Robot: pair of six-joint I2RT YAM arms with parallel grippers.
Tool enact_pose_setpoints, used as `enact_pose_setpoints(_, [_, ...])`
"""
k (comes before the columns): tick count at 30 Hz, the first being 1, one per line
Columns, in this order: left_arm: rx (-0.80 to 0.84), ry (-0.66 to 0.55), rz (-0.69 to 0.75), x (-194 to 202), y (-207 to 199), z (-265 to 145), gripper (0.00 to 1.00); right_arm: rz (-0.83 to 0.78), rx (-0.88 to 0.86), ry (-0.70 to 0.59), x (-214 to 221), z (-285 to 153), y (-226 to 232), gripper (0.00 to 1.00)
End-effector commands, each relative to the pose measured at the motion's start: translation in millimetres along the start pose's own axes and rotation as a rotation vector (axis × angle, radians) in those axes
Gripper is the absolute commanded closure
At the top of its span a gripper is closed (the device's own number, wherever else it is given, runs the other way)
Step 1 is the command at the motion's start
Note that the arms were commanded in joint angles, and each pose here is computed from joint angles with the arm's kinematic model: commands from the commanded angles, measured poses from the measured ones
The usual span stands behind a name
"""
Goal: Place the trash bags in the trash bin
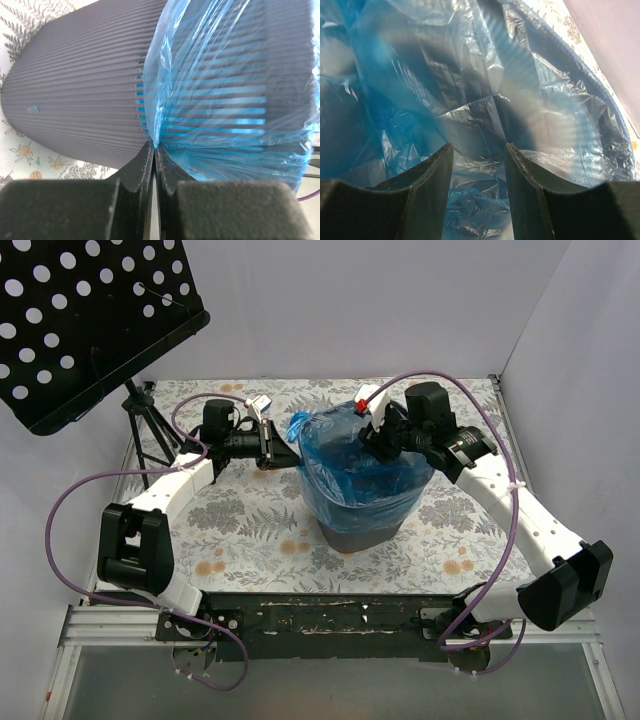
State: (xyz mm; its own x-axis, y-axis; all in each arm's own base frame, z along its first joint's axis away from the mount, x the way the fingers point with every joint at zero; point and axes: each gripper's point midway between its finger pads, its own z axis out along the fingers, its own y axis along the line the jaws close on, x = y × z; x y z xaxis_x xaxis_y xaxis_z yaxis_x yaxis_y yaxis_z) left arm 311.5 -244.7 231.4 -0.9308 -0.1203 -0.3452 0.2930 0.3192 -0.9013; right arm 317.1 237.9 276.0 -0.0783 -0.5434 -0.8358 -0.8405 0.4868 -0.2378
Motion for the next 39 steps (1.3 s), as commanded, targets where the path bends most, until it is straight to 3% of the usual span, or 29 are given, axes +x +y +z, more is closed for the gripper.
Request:
enact_pose_setpoints(1, [0.041, 0.036, 0.03, 15, -11, -7, 0.96, -0.105, -0.045, -0.043, -9, 0, 3, 0.47])
enact_pose_setpoints(9, [-0.065, 0.022, 0.032, 13, 10, -5, 0.96, -0.238, -0.151, 0.055, 32, 16, 28, 0.48])
enact_pose_setpoints(14, [-0.065, 0.011, 0.036, 9, 11, -4, 0.98, -0.297, -0.132, 0.145, 64, 29, 25, 0.47])
enact_pose_setpoints(23, [-0.08, 0.013, 0.043, 8, 17, -3, 1.0, -0.294, -0.031, 0.272, 84, 44, 0, 0.46])
enact_pose_setpoints(33, [-0.092, 0.009, 0.064, 2, 21, -1, 1.0, -0.233, -0.144, 0.038, 5, 0, 25, 0.43])
enact_pose_setpoints(39, [-0.091, 0.008, 0.067, -1, 21, 1, 1.0, -0.213, -0.284, 0.023, 18, 9, 55, 0.48])
